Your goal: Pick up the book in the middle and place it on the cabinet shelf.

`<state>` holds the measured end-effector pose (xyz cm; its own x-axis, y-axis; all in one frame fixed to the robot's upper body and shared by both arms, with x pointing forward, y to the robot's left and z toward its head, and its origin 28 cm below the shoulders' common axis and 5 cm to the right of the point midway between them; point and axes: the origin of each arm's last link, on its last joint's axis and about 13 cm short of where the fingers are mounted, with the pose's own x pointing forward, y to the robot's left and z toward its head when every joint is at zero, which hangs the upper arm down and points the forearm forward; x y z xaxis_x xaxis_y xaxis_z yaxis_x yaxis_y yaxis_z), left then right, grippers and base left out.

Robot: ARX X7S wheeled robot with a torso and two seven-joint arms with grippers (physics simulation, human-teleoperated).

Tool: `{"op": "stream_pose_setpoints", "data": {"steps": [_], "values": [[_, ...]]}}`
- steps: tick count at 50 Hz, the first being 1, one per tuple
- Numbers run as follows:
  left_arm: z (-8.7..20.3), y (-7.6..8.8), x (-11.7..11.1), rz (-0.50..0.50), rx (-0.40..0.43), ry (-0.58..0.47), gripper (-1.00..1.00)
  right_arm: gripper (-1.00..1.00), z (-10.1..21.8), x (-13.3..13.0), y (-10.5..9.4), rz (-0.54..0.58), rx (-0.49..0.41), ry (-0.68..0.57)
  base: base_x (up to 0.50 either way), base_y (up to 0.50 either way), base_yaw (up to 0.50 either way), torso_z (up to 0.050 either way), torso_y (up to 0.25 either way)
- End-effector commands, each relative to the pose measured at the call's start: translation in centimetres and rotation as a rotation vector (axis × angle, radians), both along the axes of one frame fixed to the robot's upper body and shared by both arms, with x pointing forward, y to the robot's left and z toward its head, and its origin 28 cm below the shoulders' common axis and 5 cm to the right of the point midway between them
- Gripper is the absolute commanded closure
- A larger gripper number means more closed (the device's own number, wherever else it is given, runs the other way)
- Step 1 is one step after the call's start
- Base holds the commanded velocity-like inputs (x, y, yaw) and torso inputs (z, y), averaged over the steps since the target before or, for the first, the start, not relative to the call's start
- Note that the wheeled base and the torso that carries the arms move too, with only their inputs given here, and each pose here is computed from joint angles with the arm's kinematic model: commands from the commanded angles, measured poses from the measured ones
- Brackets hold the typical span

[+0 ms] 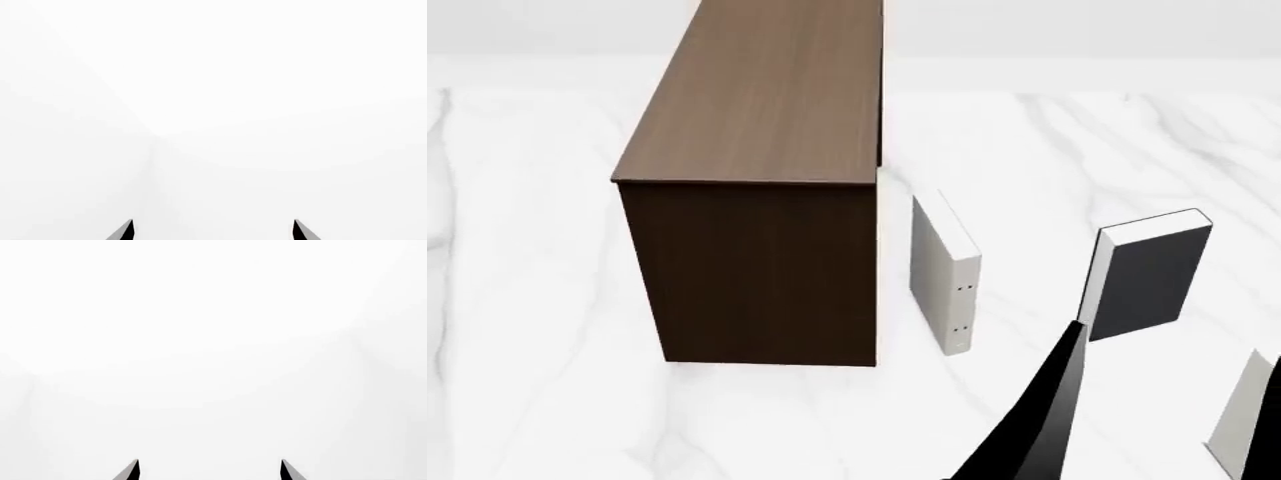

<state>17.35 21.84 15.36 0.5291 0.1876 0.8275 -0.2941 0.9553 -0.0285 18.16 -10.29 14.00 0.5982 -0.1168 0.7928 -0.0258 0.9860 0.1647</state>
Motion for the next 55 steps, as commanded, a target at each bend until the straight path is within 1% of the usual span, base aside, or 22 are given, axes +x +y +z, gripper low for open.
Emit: {"op": "stream_pose_setpoints", "data": {"steps": [1,33,42,53,54,55], "values": [[-0.1,0.2,-0.1,0.013,0.007,-0.007,-1.00,-1.00,0.0,-0.2,0.0,0.007,-0.029,-0.005,0.50,0.00,0.00,0.000,0.000],[-0.3,0.1,-0.1,0.002,0.013,-0.003,-1.00,-1.00,-0.4,0.0,0.2,0.005,-0.036,0.023,0.50,0.00,0.00,0.000,0.001],[-0.3,0.1,-0.2,-0.001,0.013,0.001,-1.00,-1.00,-0.5,0.3,0.2,-0.006,-0.036,0.048,0.09,0.00,0.00,0.000,0.001],[-0.4,-0.1,-0.2,-0.014,0.016,0.010,-1.00,-1.00,0.6,1.9,-0.2,-0.106,0.003,0.057,0.00,0.00,0.00,0.000,0.000],[-0.4,-0.1,-0.3,-0.015,0.017,0.012,-1.00,-1.00,0.7,2.1,-0.3,-0.131,0.006,0.057,0.00,0.00,0.00,0.000,0.000],[-0.4,-0.1,-0.3,-0.017,0.017,0.015,-1.00,-1.00,1.0,2.5,-0.5,-0.174,0.033,0.060,0.00,0.00,0.00,0.000,0.000]]}}
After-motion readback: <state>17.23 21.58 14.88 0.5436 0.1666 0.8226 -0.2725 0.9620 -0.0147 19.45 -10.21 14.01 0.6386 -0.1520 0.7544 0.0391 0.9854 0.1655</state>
